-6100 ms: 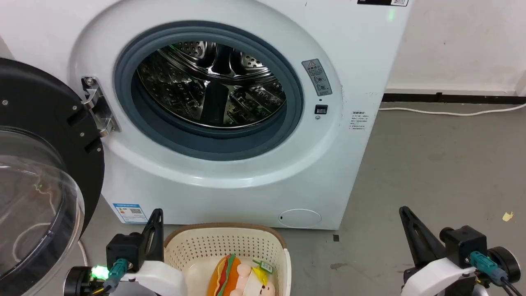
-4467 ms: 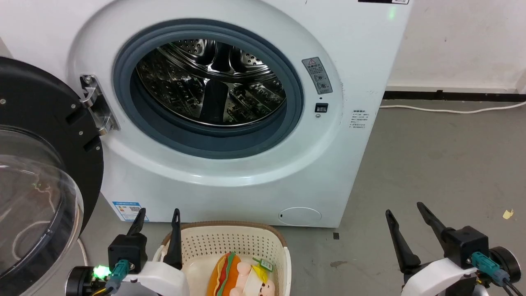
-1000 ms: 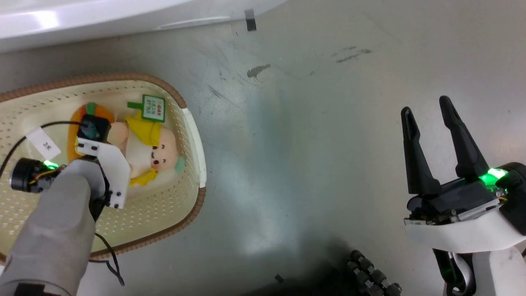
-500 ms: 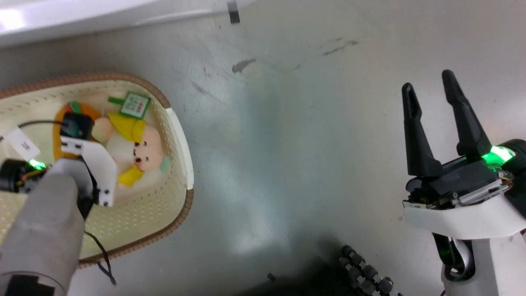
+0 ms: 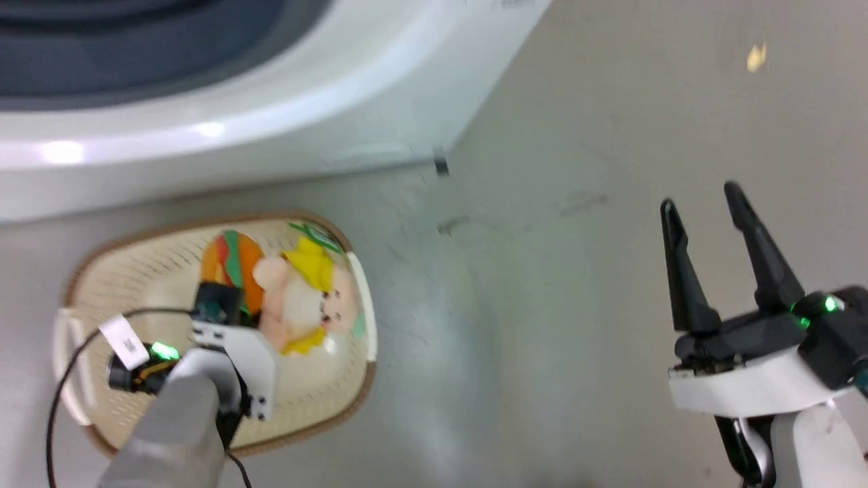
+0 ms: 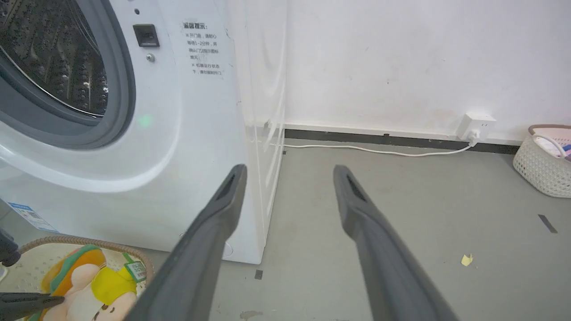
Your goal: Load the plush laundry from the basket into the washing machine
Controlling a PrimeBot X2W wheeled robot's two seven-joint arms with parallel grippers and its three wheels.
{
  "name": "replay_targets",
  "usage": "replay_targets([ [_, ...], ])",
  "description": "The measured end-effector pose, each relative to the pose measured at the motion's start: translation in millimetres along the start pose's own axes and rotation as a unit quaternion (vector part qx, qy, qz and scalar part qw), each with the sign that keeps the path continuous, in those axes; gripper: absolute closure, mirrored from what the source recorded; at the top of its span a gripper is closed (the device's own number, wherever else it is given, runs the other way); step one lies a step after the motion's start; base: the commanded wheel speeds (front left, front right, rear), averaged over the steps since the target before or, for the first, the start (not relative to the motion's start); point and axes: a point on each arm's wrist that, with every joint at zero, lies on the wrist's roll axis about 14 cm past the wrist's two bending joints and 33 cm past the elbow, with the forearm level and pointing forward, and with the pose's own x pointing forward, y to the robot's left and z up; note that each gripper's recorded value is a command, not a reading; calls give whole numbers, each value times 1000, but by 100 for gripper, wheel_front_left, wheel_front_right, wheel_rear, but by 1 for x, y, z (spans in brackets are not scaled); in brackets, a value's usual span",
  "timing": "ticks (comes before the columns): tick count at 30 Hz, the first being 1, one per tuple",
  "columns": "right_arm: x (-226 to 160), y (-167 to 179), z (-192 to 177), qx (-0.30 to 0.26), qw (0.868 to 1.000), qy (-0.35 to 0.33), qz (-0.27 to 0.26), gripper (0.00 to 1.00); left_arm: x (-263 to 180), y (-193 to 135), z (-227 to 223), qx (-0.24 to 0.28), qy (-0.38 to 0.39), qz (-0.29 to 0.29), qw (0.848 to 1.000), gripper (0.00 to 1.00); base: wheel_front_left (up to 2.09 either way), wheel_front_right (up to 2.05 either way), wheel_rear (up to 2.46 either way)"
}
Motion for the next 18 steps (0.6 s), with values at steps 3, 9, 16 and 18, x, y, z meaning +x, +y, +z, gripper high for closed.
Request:
replay_targets([
  [3,-10,5,14,0,1000,-15,6,0,-25,4,16,3,-38,14,999,100,0,0,0],
  [9,-31,21,53,13,998,-63,29,0,-99,27,85,7,-185,67,980,100,0,0,0],
  [16,-38,34,69,21,995,-85,47,0,-171,47,158,6,-341,114,933,100,0,0,0],
  [18,-38,37,70,23,995,-87,51,0,-189,51,180,5,-382,123,916,100,0,0,0],
])
